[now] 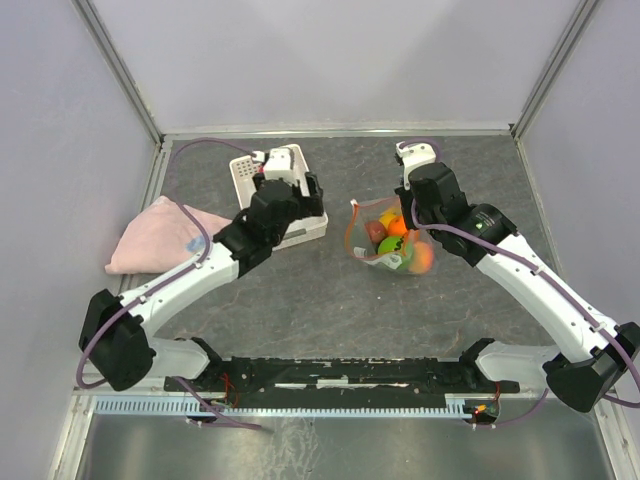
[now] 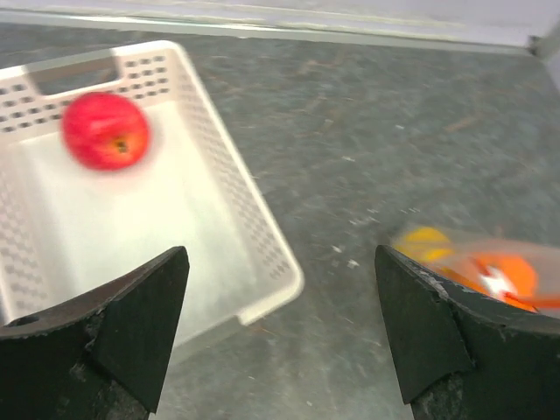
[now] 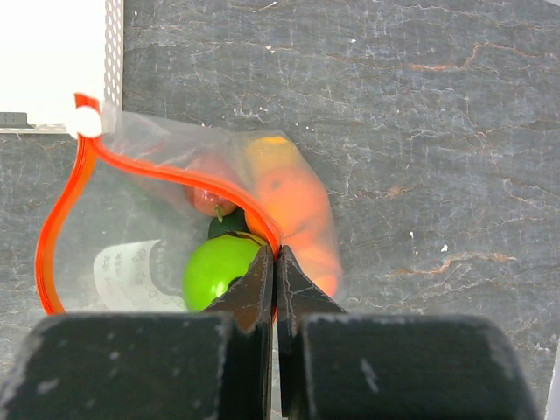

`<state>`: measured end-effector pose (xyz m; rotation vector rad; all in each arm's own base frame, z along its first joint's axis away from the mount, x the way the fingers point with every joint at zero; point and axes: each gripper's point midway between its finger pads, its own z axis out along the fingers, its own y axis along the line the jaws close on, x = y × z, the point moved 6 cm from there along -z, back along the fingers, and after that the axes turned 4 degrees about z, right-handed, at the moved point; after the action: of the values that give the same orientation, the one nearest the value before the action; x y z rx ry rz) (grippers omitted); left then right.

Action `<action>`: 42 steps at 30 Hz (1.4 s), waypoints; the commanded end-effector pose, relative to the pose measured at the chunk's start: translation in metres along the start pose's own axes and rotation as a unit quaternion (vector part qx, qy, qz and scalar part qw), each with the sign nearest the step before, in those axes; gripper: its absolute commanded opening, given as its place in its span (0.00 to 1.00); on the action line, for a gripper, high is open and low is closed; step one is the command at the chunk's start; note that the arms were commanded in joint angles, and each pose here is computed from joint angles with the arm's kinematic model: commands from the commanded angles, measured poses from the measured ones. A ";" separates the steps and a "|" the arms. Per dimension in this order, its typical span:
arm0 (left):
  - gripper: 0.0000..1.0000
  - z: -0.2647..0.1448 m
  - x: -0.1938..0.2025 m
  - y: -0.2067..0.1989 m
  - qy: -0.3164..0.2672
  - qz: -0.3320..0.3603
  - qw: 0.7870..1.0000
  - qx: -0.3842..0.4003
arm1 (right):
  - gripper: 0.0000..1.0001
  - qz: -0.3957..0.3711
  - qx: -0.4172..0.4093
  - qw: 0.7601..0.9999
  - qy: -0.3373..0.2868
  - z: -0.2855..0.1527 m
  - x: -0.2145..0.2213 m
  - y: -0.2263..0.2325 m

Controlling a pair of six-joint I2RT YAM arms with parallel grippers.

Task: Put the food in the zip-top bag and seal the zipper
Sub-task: Pick up the fake fruit from the bin.

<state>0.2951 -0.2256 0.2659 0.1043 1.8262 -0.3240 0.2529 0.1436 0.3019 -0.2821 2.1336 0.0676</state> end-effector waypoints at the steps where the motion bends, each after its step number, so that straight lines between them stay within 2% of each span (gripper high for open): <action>1: 0.95 0.015 -0.002 0.036 0.008 -0.053 0.996 -0.067 | 0.01 0.011 0.005 0.999 -0.031 -0.004 -0.012 -0.002; 4: 1.00 0.027 0.001 0.056 0.014 -0.059 0.993 -0.105 | 0.01 0.010 0.006 1.000 -0.030 -0.003 -0.011 -0.002; 12: 0.99 0.071 0.014 0.101 0.045 -0.081 0.979 -0.179 | 0.01 0.010 0.000 1.000 -0.029 -0.003 -0.011 -0.001; 17: 0.99 0.104 0.024 0.112 0.066 -0.064 0.975 -0.201 | 0.01 0.009 -0.001 1.000 -0.029 -0.004 -0.010 -0.001; 27: 0.99 0.162 0.029 0.143 0.083 -0.076 0.970 -0.217 | 0.01 0.005 0.001 1.000 -0.030 -0.003 -0.008 -0.002; 42: 1.00 0.219 0.059 0.165 0.148 -0.027 0.950 -0.273 | 0.02 -0.003 0.004 1.000 -0.024 0.002 -0.006 -0.001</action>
<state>0.5143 -0.1420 0.1273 -0.3123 2.1497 0.0887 0.2533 0.1434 0.2984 -0.2974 2.1350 0.0591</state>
